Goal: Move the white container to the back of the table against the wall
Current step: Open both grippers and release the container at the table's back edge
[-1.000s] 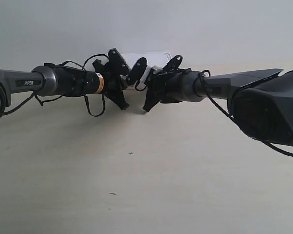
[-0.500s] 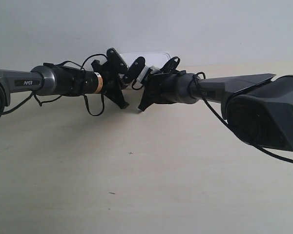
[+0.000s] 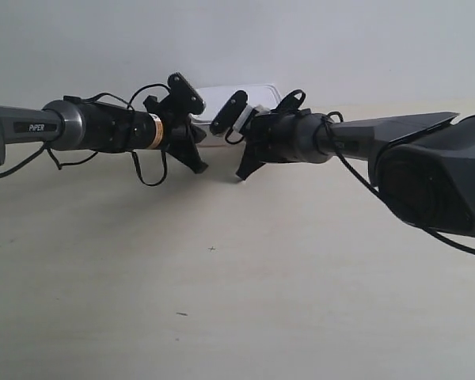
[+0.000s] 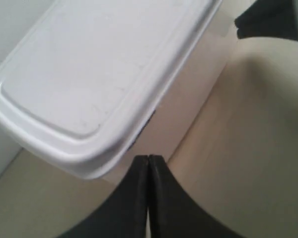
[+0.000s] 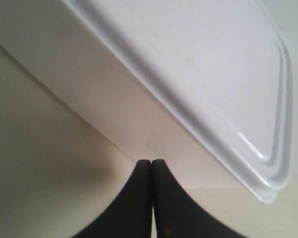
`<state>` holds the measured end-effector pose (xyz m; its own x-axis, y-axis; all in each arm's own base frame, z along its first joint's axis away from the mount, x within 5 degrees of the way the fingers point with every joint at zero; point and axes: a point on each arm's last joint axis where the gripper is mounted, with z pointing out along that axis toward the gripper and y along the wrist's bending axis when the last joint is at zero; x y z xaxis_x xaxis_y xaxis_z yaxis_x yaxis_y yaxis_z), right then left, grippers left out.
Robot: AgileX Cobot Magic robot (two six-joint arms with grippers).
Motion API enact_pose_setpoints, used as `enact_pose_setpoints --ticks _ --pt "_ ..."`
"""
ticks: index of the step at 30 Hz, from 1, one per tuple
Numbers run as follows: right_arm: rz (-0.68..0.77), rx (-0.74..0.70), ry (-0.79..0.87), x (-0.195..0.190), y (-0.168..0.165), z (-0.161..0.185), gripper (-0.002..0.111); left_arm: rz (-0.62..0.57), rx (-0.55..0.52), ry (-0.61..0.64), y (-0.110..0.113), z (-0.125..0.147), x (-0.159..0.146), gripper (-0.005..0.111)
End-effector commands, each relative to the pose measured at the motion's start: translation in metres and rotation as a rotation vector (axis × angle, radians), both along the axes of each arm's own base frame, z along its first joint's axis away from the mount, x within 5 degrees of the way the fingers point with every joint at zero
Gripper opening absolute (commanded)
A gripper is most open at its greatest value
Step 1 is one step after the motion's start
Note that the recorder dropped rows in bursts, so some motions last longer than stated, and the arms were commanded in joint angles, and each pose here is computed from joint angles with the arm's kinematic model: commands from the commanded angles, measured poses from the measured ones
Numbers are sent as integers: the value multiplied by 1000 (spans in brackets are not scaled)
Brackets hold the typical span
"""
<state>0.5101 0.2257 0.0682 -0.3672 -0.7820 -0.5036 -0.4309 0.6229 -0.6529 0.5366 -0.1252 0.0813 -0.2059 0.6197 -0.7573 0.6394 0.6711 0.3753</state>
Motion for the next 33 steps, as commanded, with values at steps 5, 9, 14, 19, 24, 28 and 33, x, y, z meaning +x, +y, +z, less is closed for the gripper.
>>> enact_pose_setpoints --ticks 5,9,14,19,24,28,33 --pt "57 -31 42 -15 -13 9 0 24 -4 41 4 -5 -8 0" --pt "85 -8 53 -24 -14 17 0 -15 -1 32 1 -4 -9 0" --pt "64 17 7 -29 -18 41 0 -1 -38 4 0 5 -4 0" --pt "42 10 -9 -30 -21 52 0 4 -30 -6 0 5 -3 0" --pt "36 11 -16 -34 -23 61 0 17 -8 -8 2 1 -2 0" --pt "41 8 -18 -38 -25 66 0 37 -14 -19 2 0 4 0" --pt "14 -16 -30 -39 -29 68 0 25 -46 -32 0 5 6 0"
